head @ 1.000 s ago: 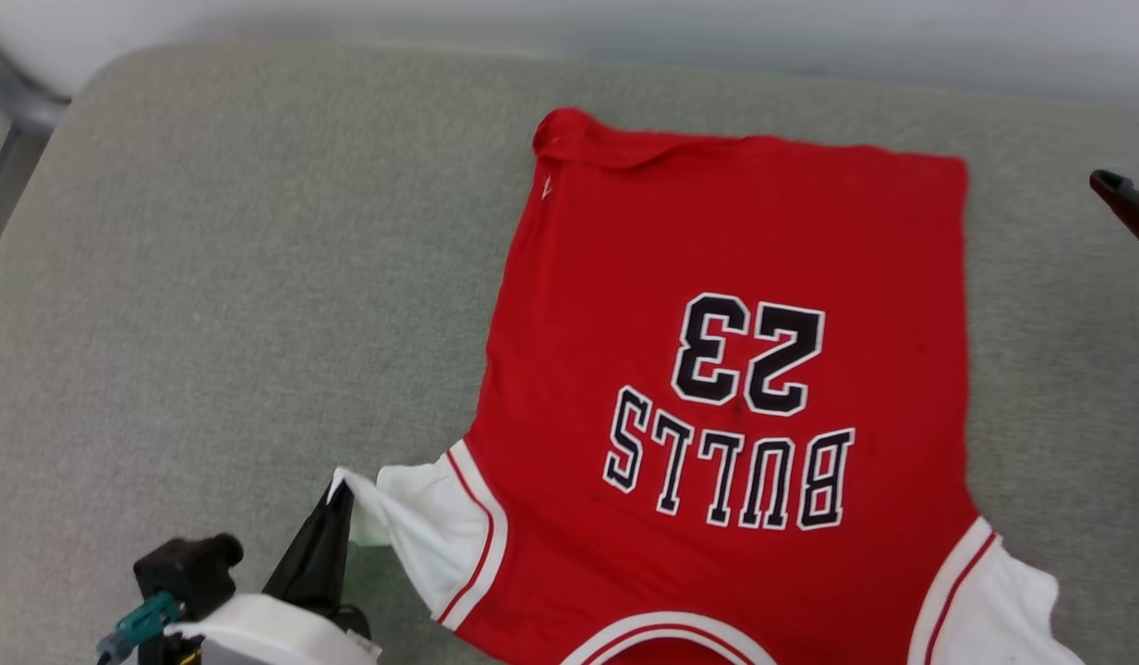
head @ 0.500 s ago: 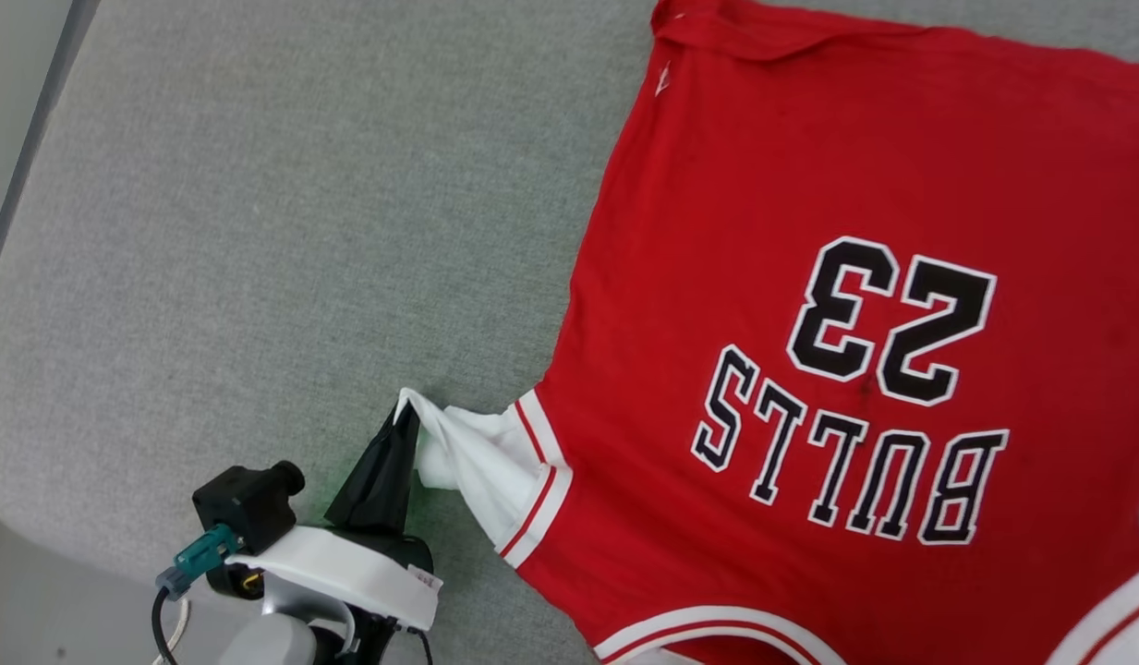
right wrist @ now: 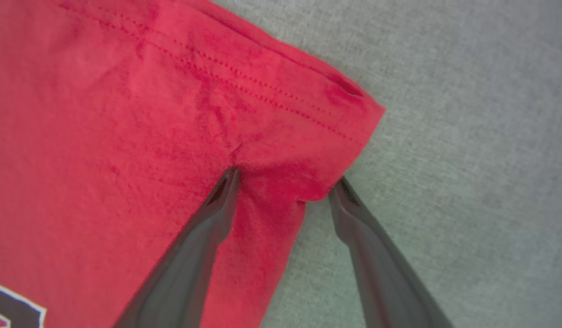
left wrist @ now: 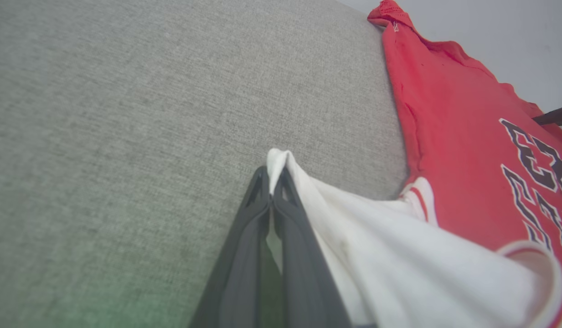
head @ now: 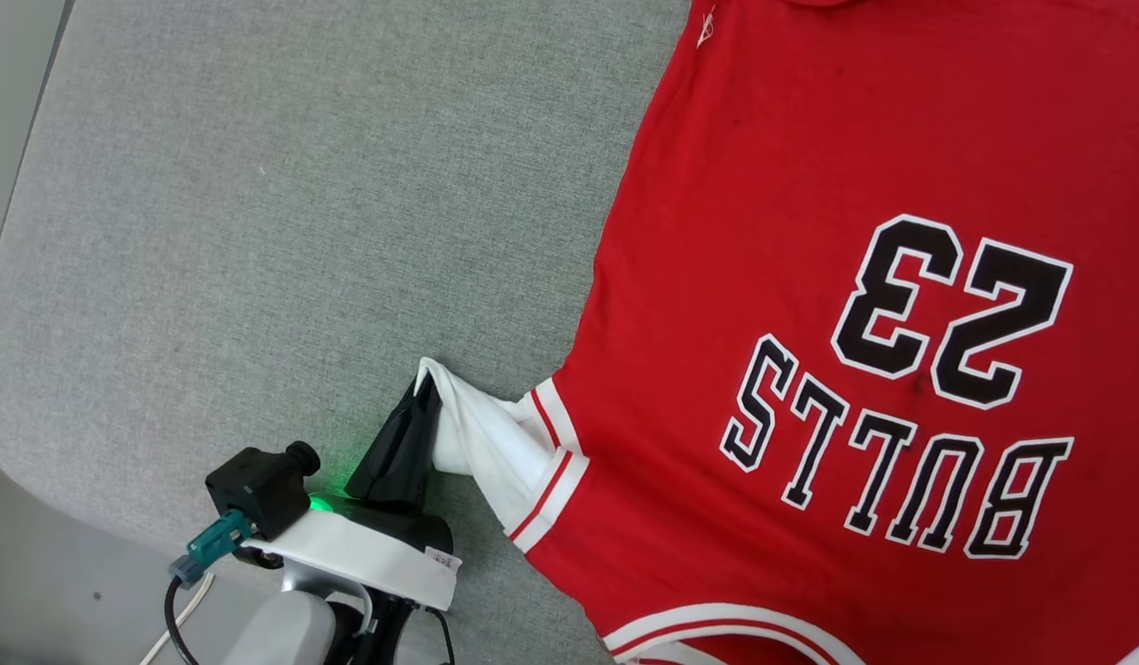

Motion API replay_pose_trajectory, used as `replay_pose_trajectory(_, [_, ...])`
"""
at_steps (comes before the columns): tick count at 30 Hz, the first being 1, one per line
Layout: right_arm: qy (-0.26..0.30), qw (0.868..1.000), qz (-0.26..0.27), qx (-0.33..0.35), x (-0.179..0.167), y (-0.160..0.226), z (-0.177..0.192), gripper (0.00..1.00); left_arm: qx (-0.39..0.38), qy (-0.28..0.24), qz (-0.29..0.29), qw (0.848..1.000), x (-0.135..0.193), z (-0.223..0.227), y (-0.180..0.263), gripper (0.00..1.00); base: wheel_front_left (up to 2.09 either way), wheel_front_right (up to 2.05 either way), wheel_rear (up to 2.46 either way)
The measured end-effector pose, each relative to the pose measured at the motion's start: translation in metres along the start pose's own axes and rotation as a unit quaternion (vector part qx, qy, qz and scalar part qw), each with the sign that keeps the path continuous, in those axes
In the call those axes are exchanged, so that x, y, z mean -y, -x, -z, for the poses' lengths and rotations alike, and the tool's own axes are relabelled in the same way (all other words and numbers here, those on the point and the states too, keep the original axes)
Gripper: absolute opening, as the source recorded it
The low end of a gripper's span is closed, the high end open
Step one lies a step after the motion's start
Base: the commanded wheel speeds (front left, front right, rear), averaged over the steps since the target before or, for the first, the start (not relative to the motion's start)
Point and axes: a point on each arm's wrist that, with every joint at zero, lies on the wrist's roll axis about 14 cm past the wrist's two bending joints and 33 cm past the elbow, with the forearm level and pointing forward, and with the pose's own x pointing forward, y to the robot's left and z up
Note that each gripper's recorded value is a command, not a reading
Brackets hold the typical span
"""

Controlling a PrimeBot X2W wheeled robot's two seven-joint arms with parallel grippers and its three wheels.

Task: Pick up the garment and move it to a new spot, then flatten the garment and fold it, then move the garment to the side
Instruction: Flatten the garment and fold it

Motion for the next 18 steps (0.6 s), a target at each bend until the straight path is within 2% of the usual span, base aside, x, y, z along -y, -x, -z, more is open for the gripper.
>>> replay_pose_trajectory(8, [0.002, 0.999, 0.011, 0.033, 0.006, 0.014, -0.002, 0.0, 0.008, 0.0, 0.003, 1.0, 0.0, -0.003, 0.0, 0.0, 0.0, 0.0, 0.0])
replay_pose_trajectory(14, [0.012, 0.995, 0.007, 0.095, 0.001, 0.043, -0.01, 0.0, 0.018, 0.006, 0.01, 1.0, 0.004, -0.008, 0.006, 0.0, 0.0, 0.0, 0.0])
replay_pose_trajectory(18, [0.021, 0.992, 0.01, 0.126, 0.005, 0.069, -0.001, 0.0, 0.022, 0.006, 0.007, 1.0, 0.001, -0.01, 0.016, 0.0, 0.0, 0.0, 0.0])
